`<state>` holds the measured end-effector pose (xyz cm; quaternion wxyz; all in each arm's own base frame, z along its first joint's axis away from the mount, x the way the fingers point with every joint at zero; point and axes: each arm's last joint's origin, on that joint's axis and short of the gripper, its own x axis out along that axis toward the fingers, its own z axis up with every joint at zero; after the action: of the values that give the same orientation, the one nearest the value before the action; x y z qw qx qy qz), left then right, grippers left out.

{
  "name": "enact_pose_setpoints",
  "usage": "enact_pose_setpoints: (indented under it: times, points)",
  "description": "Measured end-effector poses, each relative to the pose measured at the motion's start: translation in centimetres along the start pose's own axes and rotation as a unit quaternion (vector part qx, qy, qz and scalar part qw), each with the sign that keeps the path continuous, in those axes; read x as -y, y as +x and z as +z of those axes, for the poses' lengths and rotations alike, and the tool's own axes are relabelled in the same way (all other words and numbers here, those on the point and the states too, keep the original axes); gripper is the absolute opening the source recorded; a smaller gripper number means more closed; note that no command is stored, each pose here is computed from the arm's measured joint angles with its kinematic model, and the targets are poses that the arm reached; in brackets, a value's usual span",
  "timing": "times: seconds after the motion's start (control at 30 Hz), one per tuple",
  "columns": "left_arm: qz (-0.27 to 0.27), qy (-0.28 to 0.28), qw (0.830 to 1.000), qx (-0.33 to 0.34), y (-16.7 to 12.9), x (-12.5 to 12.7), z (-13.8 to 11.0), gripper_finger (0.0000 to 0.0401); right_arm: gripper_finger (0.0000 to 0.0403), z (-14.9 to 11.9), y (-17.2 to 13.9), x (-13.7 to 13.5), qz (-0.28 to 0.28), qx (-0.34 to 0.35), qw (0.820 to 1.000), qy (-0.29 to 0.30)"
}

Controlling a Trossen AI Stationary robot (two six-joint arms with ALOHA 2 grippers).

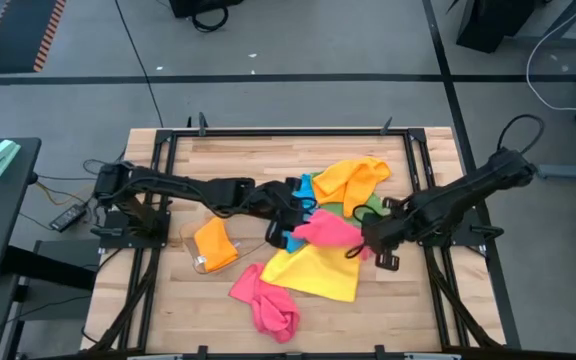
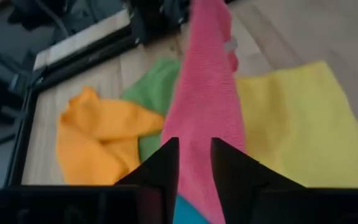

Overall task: Fold microfiber towels
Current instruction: Fold the top pink microfiber cloth

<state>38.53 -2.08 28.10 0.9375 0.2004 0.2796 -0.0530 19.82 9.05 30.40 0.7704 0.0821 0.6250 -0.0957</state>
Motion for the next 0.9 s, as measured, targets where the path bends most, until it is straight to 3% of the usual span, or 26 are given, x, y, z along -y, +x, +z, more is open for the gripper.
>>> enact_pose_setpoints:
  times: [0.13,0.33,0.43,0.7,0.9]
  points:
    - [-0.005,0.017,0.999,0.031,0.1,-0.4,1.3,0.0128,0.0006,0.2,-3.7,0.1,-0.016,0.039,0.999,-0.017]
    - [-0.033,0.018,0.994,0.105,-0.4,-1.2,2.8,0.0154,0.0005,1.0,-5.9,-0.2,0.027,0.085,0.995,-0.046]
    - [-0.049,0.011,0.988,0.149,-0.1,-1.4,3.3,0.0163,0.0005,1.6,-5.6,-0.8,0.042,0.096,0.992,-0.065]
    - [-0.098,0.003,0.969,0.227,3.1,-0.5,3.4,0.0174,0.0005,4.0,-2.5,-2.3,0.053,0.041,0.995,-0.075]
    - [-0.122,-0.014,0.961,0.249,5.8,0.3,2.4,0.0174,0.0006,4.9,-2.2,-3.1,0.078,0.072,0.990,-0.091]
